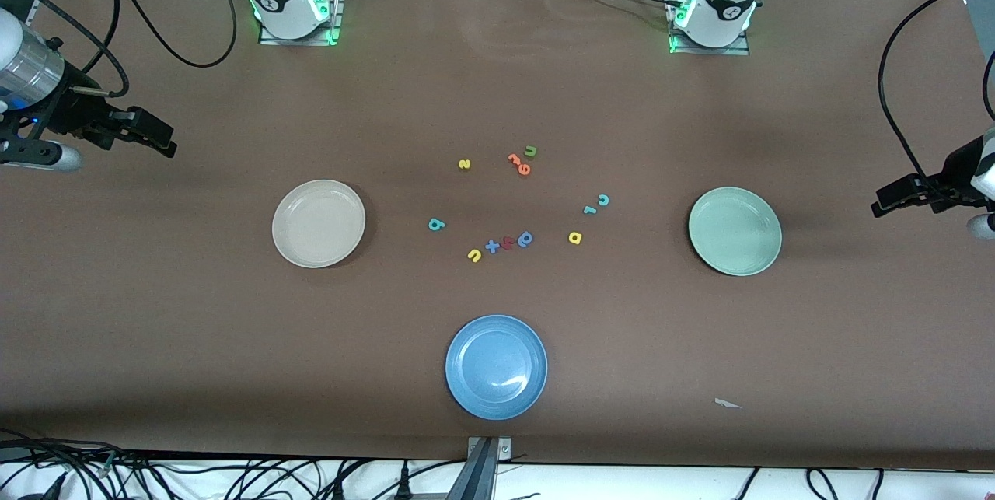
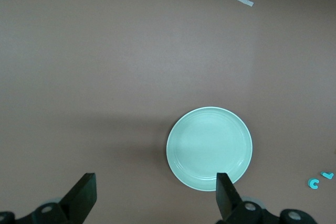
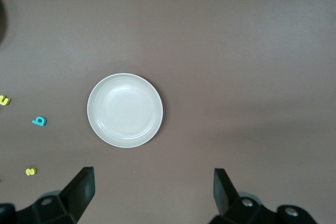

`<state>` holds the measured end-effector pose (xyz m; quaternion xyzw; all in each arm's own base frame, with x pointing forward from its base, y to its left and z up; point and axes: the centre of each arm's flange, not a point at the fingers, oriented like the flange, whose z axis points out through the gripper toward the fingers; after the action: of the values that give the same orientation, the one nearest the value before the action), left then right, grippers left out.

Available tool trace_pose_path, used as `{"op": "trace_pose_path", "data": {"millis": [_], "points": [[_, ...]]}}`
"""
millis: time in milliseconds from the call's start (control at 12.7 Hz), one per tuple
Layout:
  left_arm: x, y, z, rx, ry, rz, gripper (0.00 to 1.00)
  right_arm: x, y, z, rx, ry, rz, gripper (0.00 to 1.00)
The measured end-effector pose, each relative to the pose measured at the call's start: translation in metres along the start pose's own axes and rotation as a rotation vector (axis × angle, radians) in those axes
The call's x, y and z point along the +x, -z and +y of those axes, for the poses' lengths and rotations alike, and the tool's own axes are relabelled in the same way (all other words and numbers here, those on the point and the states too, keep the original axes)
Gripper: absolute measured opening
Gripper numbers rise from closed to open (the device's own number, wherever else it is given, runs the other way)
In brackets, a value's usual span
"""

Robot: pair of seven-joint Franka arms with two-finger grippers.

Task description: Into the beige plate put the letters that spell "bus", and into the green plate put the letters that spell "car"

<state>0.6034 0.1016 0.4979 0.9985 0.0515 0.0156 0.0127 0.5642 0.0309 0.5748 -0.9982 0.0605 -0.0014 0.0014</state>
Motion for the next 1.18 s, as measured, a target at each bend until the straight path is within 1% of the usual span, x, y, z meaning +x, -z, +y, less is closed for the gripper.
{"op": "trace_pose_path", "data": {"millis": [314, 708, 786, 943, 1022, 1179], "points": [[0.001, -0.006, 0.004, -0.001, -0.006, -0.013, 1.0, 0.0, 0.0, 0.0, 0.0, 0.0, 0.0, 1.0], [0.006, -0.036, 0.012, -0.003, -0.019, -0.063, 1.0, 0.0, 0.0, 0.0, 0.0, 0.0, 0.0, 1.0], [0.008, -0.043, 0.023, -0.008, -0.021, -0.074, 1.0, 0.0, 0.0, 0.0, 0.0, 0.0, 0.0, 1.0], [0.01, -0.059, 0.061, -0.05, -0.002, -0.1, 1.0, 0.0, 0.0, -0.001, 0.0, 0.001, -0.003, 1.0], [0.01, -0.067, 0.081, -0.07, 0.009, -0.115, 1.0, -0.002, -0.002, -0.003, -0.002, 0.005, -0.013, 1.0], [0.008, -0.084, 0.117, -0.093, 0.027, -0.15, 1.0, -0.009, -0.008, -0.025, -0.009, 0.046, -0.055, 1.0]]}}
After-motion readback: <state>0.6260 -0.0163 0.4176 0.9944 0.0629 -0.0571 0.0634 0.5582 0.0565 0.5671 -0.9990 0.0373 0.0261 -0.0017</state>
